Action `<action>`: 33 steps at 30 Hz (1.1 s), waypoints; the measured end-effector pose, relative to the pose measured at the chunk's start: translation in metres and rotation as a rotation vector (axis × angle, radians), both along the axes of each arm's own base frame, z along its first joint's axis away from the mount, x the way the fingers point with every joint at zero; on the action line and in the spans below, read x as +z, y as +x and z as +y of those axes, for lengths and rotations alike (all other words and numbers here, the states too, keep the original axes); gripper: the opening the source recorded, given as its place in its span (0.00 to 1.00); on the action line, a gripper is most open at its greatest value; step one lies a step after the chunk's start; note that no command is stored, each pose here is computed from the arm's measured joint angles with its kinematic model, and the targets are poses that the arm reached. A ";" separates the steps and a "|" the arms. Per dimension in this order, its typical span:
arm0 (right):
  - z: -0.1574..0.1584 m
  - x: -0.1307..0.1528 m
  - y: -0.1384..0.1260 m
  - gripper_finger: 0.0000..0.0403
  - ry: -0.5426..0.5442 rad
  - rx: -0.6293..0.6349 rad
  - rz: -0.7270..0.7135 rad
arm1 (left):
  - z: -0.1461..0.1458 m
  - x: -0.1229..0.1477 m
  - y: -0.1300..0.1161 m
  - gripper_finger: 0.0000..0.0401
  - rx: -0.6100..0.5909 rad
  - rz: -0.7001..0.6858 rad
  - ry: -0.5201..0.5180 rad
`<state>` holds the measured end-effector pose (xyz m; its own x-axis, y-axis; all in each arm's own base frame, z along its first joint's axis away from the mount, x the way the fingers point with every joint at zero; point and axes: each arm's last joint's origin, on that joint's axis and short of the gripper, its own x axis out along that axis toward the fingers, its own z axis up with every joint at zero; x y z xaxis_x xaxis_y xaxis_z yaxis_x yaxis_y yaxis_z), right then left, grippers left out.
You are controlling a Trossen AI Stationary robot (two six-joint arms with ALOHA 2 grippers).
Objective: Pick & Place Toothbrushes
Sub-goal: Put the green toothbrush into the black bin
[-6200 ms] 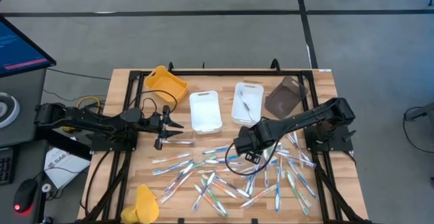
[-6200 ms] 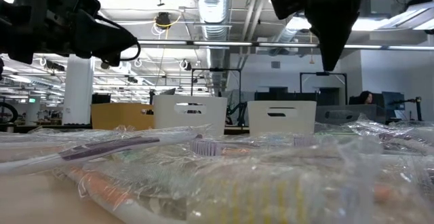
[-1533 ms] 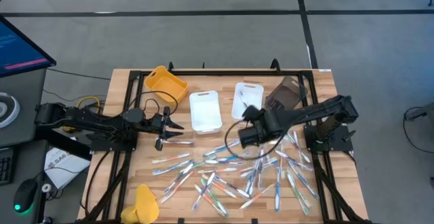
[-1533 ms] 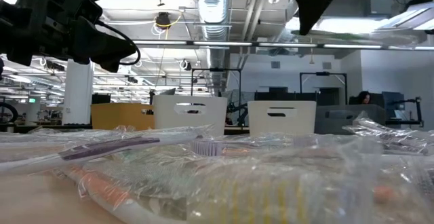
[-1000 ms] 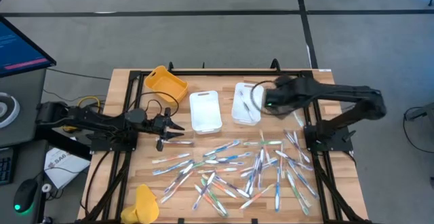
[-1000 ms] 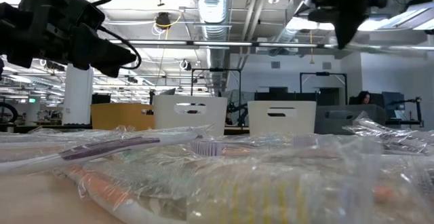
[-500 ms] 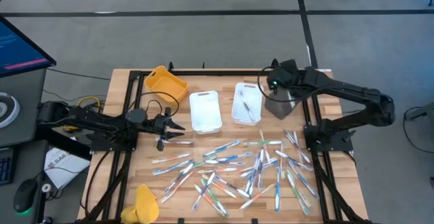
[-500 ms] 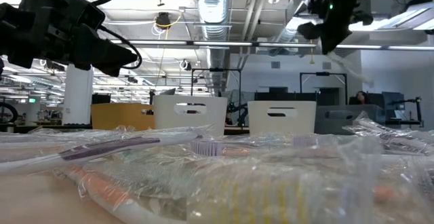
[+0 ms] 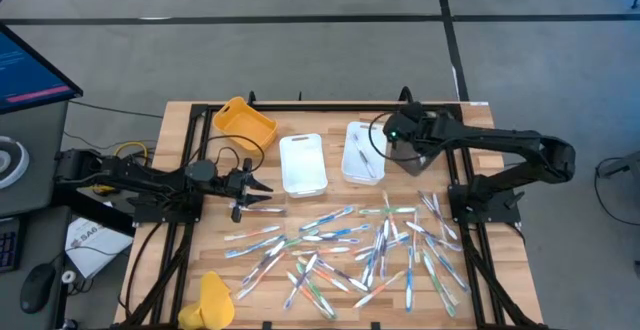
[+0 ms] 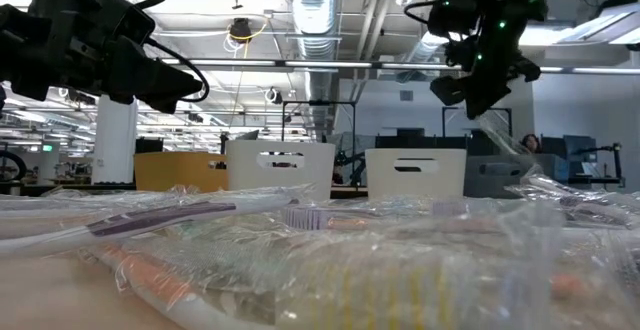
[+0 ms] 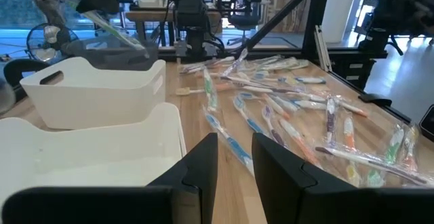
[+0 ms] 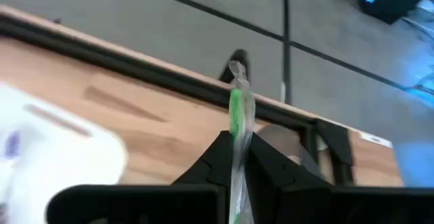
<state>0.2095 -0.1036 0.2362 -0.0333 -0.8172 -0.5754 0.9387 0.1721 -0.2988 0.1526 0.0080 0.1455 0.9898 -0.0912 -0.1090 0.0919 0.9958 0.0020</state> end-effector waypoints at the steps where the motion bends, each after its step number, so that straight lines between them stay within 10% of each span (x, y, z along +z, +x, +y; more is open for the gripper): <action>1: 0.005 -0.001 0.002 0.05 -0.001 0.021 0.002 | 0.000 0.000 0.000 0.21 0.000 0.000 0.000; 19: 0.050 -0.007 -0.027 0.05 0.084 -0.052 0.123 | 0.000 0.000 0.000 0.21 0.000 0.000 -0.003; 33: 0.021 -0.016 -0.032 0.06 0.432 -0.151 0.058 | 0.000 0.001 0.000 0.21 0.000 -0.007 -0.002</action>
